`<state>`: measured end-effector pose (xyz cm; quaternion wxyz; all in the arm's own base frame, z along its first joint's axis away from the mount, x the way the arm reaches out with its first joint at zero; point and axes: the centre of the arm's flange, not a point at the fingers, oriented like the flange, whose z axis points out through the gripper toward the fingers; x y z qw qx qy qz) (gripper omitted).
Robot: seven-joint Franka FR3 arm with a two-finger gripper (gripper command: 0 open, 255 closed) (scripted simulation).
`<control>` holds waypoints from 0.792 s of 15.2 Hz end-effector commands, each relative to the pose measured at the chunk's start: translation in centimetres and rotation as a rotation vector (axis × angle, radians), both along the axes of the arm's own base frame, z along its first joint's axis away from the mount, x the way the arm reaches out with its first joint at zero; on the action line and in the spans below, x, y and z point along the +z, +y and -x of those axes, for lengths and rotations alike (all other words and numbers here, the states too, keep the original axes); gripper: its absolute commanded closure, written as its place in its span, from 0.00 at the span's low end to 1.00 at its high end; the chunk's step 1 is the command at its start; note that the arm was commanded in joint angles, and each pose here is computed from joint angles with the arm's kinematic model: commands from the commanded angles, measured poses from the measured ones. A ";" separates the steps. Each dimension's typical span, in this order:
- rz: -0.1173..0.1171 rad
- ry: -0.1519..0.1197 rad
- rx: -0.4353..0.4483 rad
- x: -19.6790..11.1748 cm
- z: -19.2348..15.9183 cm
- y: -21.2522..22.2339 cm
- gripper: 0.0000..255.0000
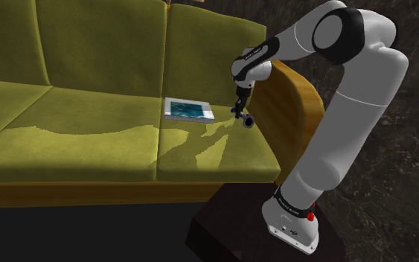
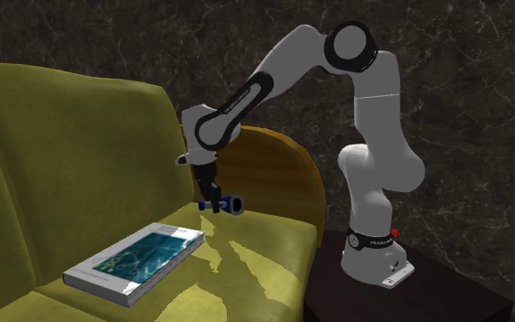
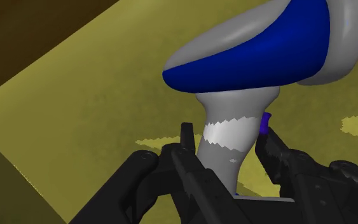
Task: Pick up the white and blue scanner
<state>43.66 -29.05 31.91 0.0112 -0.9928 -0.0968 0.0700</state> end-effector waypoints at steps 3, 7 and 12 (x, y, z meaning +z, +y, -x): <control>0.000 0.000 0.000 2.2 0.0 0.0 1.00; 0.000 0.000 0.000 4.3 0.0 0.0 1.00; 0.000 0.000 0.000 6.0 0.0 0.0 1.00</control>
